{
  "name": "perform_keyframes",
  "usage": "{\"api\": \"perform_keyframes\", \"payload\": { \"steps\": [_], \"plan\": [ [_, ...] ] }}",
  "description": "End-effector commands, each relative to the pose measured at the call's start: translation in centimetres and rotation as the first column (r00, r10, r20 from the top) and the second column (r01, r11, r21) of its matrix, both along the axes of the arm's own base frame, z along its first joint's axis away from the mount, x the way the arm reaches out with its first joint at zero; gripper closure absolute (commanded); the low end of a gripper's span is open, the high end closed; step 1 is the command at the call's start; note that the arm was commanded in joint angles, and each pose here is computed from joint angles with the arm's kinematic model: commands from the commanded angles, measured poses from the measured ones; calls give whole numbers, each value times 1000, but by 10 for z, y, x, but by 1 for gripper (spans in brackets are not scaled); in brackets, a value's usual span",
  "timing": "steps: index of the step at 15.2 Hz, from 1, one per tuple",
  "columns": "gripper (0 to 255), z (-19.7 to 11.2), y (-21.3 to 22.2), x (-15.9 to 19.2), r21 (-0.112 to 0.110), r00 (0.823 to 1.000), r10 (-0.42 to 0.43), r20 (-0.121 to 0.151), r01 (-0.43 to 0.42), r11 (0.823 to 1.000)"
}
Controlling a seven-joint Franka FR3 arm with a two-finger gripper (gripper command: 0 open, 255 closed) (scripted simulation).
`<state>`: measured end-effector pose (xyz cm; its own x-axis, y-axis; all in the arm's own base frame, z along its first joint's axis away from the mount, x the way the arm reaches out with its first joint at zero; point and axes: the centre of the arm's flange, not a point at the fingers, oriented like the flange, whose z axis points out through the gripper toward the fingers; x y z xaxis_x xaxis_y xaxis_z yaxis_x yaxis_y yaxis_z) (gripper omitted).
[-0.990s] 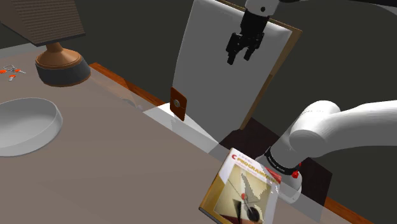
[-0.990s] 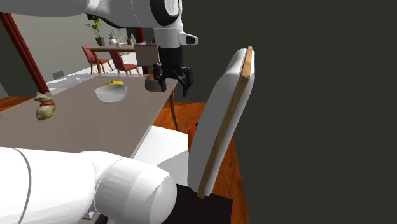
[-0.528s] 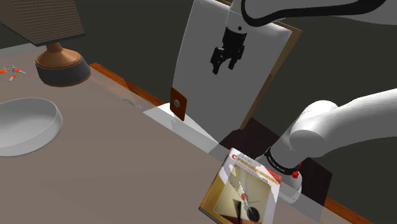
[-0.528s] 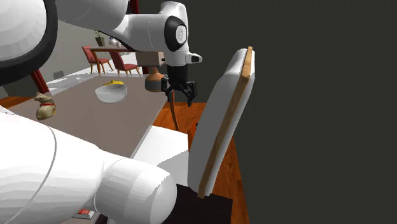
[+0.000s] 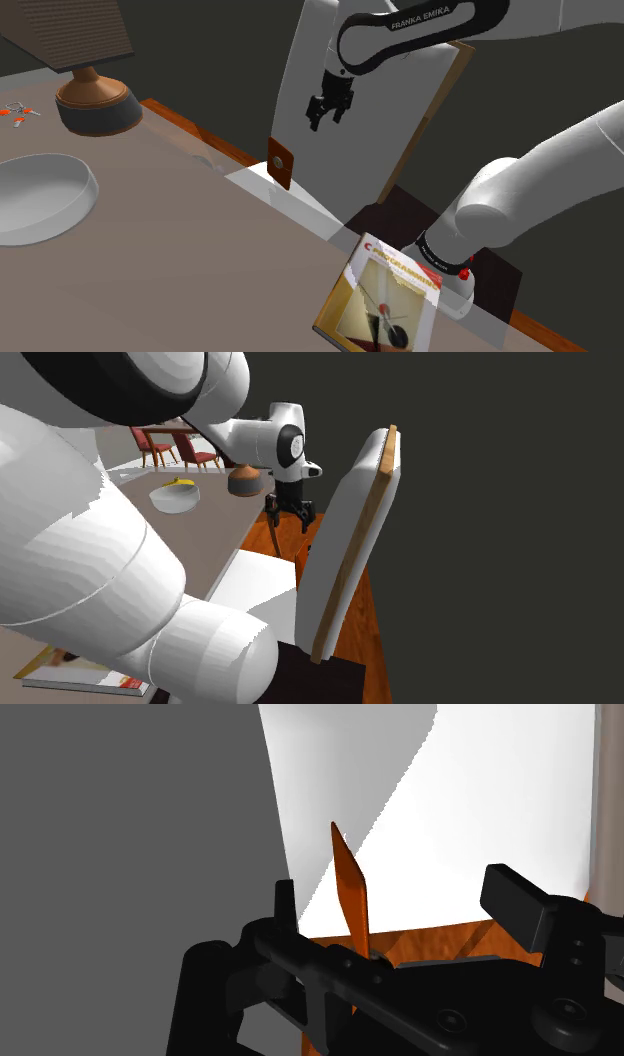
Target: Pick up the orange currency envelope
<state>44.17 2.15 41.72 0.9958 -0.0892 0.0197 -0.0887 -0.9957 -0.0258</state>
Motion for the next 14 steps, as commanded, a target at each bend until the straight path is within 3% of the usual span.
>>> {"api": "perform_keyframes", "payload": {
  "steps": [1, 14],
  "plan": [
    [0, -23, 3, 15, 3, 1000, 11, 1, -11, 1000],
    [0, -160, 20, 117, 20, 997, 75, -1, -75, 997]
  ]
}}
